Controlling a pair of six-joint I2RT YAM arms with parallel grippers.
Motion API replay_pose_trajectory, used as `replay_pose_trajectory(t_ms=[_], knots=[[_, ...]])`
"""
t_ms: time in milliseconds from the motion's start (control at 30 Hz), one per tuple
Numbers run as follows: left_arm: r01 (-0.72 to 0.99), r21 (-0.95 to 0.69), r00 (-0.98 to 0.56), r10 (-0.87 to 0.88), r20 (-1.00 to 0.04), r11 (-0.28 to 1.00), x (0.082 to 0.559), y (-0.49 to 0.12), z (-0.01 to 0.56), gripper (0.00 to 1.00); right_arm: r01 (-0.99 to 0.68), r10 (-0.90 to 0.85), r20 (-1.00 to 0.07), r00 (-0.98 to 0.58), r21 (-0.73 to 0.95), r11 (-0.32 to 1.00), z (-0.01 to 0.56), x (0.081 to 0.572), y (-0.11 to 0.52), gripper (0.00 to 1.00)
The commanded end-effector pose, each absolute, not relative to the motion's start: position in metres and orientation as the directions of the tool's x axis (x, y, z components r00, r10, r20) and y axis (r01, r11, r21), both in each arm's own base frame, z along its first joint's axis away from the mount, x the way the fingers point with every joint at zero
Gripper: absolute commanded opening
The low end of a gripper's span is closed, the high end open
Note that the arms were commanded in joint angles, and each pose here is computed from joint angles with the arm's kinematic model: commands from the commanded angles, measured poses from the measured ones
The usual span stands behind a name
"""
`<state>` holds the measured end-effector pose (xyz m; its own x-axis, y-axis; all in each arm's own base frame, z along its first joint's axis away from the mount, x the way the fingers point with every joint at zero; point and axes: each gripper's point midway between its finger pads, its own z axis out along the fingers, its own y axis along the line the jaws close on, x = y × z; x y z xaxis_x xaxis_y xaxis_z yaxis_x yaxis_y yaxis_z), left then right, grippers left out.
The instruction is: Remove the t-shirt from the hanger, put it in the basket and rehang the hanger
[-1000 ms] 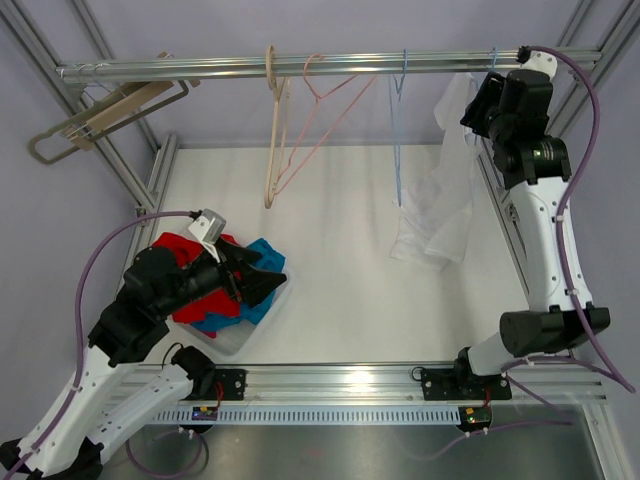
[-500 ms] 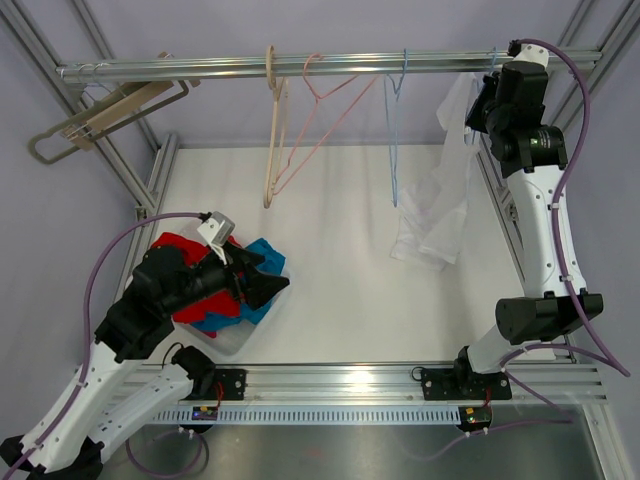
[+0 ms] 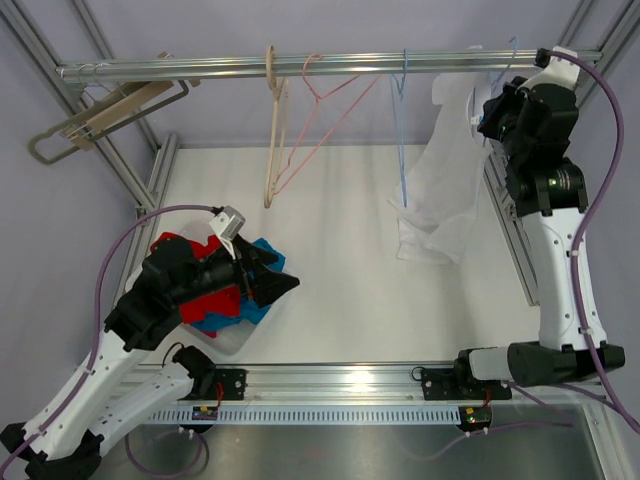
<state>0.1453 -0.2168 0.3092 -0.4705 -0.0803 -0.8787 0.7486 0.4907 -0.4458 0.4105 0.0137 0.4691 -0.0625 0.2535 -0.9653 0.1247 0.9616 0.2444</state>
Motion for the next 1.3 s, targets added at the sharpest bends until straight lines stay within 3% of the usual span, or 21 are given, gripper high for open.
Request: replay_pose_trajectory(t_ms=[0,167,367,667,900,1267], knots=[[0.809,-0.434,-0.427,-0.111,-0.898,0.396,0.135,-0.231,0.343,0.99,0.07,0.312,-0.948,0.057,0.316,0.946,0.485,0.395,0.017,0.0],[0.823,-0.438,-0.448,-0.063,-0.892,0.361,0.123,-0.256,0.342,0.99,0.081,0.39,-0.921,-0.01,0.388,0.918,0.416,0.379,0.027,0.0],[0.846,-0.418,-0.446,0.01,-0.895,0.331,0.105,-0.306,0.336,0.99,0.078,0.444,-0.896,0.009,0.443,0.893,0.399,0.323,0.058,0.0],[0.87,-0.415,-0.445,0.06,-0.894,0.266,0.072,-0.402,0.343,0.99,0.022,0.505,-0.857,0.102,0.509,0.86,0.447,0.267,0.053,0.0],[0.858,-0.412,-0.443,0.039,-0.895,0.307,0.066,-0.465,0.337,0.99,-0.099,0.542,-0.828,0.145,0.533,0.84,0.494,0.238,0.053,0.0],[0.81,-0.281,-0.346,0.031,-0.938,0.514,0.098,-0.521,0.314,0.99,-0.236,0.578,-0.804,0.138,0.54,0.808,0.517,0.202,0.058,0.0]])
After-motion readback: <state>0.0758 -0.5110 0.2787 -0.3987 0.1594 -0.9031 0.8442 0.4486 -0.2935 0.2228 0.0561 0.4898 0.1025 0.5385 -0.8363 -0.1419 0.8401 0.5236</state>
